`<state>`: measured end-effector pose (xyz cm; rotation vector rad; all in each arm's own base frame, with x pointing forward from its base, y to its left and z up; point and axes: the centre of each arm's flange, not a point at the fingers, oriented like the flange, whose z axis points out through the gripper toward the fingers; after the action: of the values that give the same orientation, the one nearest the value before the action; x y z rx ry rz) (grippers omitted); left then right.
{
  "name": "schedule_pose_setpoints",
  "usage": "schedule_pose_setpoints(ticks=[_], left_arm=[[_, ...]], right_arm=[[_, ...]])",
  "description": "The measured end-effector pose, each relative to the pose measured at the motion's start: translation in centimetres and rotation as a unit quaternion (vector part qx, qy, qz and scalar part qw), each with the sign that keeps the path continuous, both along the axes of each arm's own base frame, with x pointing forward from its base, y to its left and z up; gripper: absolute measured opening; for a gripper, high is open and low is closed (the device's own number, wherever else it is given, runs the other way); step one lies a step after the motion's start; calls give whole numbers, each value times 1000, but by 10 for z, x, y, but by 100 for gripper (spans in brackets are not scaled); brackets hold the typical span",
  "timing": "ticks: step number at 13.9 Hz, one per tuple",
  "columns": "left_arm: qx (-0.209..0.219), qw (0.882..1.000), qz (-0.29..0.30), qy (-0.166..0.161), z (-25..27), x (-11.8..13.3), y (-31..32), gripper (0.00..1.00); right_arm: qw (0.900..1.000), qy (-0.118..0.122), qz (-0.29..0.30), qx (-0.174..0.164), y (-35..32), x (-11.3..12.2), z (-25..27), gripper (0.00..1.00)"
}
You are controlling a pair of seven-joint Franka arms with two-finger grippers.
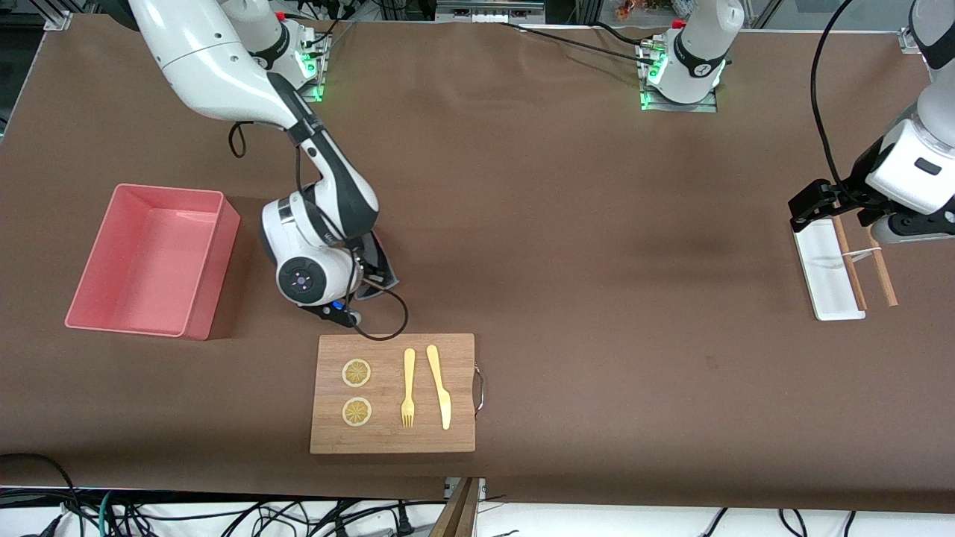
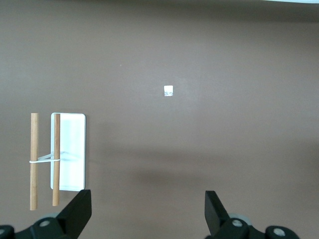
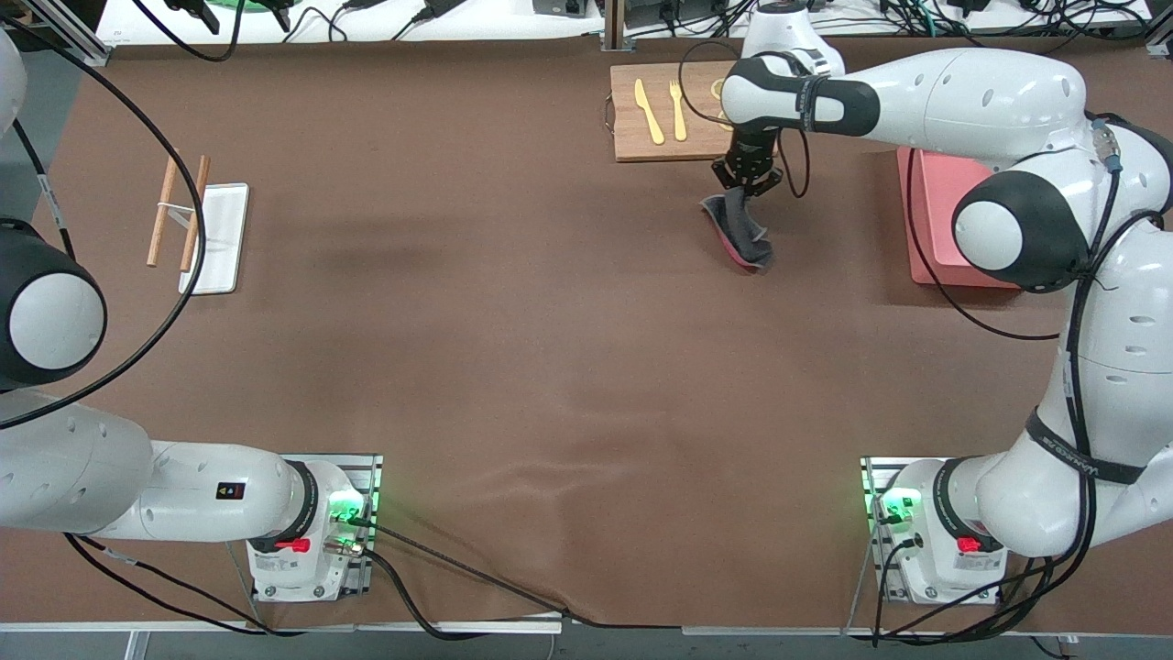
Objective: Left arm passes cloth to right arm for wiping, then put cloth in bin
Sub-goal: 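Wipe the table beside the cutting board with the cloth in the right gripper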
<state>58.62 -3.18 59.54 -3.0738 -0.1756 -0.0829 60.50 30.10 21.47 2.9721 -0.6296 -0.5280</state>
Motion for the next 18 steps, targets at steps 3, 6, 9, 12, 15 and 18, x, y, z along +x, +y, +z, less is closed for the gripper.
schedule_pose_setpoints(ticks=[3, 6, 9, 12, 15, 18], left_arm=[[0, 1000, 5, -1, 1, 0, 6, 100], [0, 1000, 13, -4, 4, 0, 15, 100], [0, 1000, 22, -9, 10, -2, 26, 100], [-1, 999, 31, -10, 15, -5, 36, 100], [-4, 999, 41, -10, 28, -16, 46, 100], [-2, 999, 40, -5, 40, -28, 42, 100]], right_arm=[[999, -16, -29, 12, 36, -11, 7, 2], [998, -24, -54, 25, 59, -18, 13, 2], [995, -28, -83, 47, 75, -21, 19, 2], [992, -27, -111, 59, 79, -22, 16, 2], [991, -22, -117, 64, 77, -23, 11, 2], [993, -21, -98, 65, 63, -19, 3, 2]])
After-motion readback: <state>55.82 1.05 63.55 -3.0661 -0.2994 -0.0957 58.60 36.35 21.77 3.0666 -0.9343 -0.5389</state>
